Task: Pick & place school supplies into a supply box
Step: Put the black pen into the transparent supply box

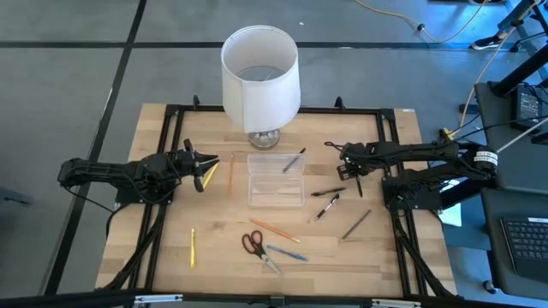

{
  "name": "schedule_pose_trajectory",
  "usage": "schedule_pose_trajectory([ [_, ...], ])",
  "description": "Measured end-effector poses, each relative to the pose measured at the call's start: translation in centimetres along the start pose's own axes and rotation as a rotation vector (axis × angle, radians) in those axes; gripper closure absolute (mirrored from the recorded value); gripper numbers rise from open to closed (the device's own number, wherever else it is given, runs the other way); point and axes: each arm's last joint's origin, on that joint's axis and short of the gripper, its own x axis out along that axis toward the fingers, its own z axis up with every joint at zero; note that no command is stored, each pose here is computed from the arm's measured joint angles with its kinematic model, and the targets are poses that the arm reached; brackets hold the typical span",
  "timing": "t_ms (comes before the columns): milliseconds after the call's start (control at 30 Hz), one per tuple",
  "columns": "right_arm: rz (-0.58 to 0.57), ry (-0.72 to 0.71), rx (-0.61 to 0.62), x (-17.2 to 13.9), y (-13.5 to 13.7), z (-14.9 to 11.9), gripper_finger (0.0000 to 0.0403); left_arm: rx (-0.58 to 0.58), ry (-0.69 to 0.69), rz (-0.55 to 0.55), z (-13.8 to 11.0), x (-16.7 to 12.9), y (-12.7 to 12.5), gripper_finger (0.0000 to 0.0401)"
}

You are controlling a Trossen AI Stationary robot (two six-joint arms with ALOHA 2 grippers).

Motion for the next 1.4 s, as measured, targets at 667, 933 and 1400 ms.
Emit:
schedule_pose_trajectory([
  [667, -0.003, -0.026, -0.153, -0.1, 0.2, 0.2, 0.0340, 0.000, 0.000, 0.000, 0.0, 0.0, 0.0, 0.0342],
  [933, 0.048, -0.090, -0.224, -1.6, 1.5, 1.8, 0.0342, 0.000, -0.001, 0.000, 0.0, 0.0, 0.0, 0.0342],
  [1400, 0.441, -0.306, -0.508, -8.1, 8.4, 2.4, 0.0341, 0.001, 0.000, 0.000, 0.0, 0.0, 0.0, 0.0342],
])
